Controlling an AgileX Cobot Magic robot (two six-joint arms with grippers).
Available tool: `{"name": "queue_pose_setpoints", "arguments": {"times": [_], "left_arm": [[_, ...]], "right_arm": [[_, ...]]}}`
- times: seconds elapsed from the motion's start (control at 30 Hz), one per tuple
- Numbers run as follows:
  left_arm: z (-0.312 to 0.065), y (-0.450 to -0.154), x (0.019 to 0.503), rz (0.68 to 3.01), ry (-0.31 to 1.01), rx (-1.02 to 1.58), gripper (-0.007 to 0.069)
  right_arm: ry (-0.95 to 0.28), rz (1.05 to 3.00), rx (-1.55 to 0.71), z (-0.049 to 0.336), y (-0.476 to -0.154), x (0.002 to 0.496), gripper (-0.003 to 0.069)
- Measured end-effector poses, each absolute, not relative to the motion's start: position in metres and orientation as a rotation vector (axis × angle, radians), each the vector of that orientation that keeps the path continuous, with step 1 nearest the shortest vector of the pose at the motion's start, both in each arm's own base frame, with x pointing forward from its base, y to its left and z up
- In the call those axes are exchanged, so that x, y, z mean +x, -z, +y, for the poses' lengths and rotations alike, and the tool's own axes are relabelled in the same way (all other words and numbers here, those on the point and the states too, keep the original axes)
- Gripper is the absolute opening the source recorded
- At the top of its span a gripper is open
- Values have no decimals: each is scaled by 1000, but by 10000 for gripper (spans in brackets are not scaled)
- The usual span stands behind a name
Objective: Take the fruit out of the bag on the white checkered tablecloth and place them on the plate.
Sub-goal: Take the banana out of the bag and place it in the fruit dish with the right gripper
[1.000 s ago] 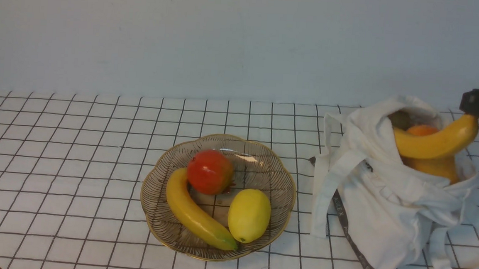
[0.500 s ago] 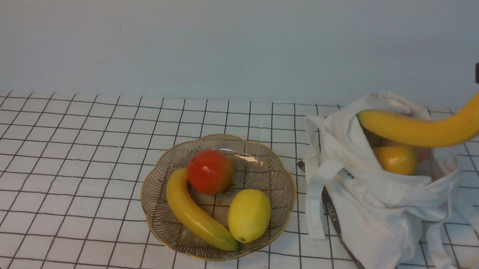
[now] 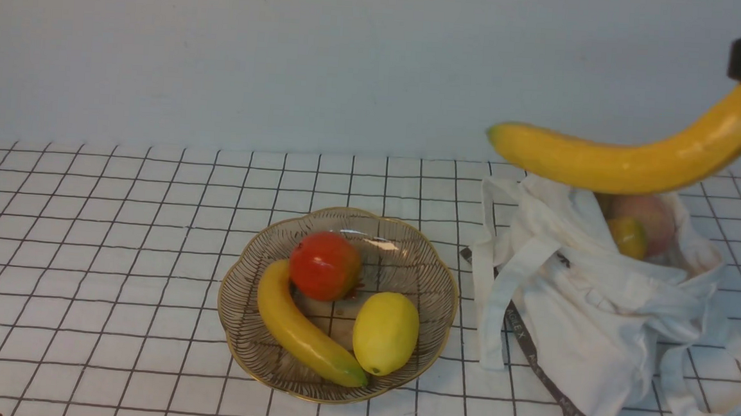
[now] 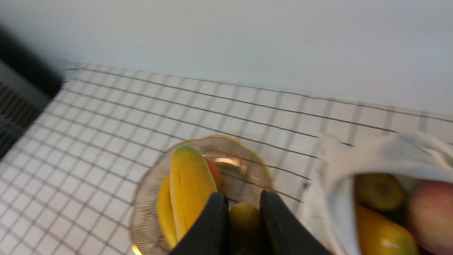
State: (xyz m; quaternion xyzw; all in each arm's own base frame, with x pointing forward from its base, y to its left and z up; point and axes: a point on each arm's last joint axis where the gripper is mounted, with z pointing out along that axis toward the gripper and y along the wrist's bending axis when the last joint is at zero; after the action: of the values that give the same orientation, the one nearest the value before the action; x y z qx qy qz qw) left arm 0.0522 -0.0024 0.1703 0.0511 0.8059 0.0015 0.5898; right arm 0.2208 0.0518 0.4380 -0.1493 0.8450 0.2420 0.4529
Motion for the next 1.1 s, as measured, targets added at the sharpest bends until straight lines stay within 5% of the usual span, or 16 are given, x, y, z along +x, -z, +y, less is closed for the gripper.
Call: {"name": "queue_pose_setpoints", "arguments": {"times": [0.37,0.6,0.8,1.1], "left_arm": [[-2,-170,52,1876,-4,119,-8],[-2,-170,52,1876,-4,119,-8],[-2,-170,52,1876,-4,119,-8],[-2,-170,52,1876,-4,119,-8]], "right_arm": [[-848,2139,-800,165,-392,238,94],[-800,2263,-875,229,-315,276,94],[-724,2292,-786,243,-273,306,94],[-623,2270,-755,246,-251,324,153]]}}
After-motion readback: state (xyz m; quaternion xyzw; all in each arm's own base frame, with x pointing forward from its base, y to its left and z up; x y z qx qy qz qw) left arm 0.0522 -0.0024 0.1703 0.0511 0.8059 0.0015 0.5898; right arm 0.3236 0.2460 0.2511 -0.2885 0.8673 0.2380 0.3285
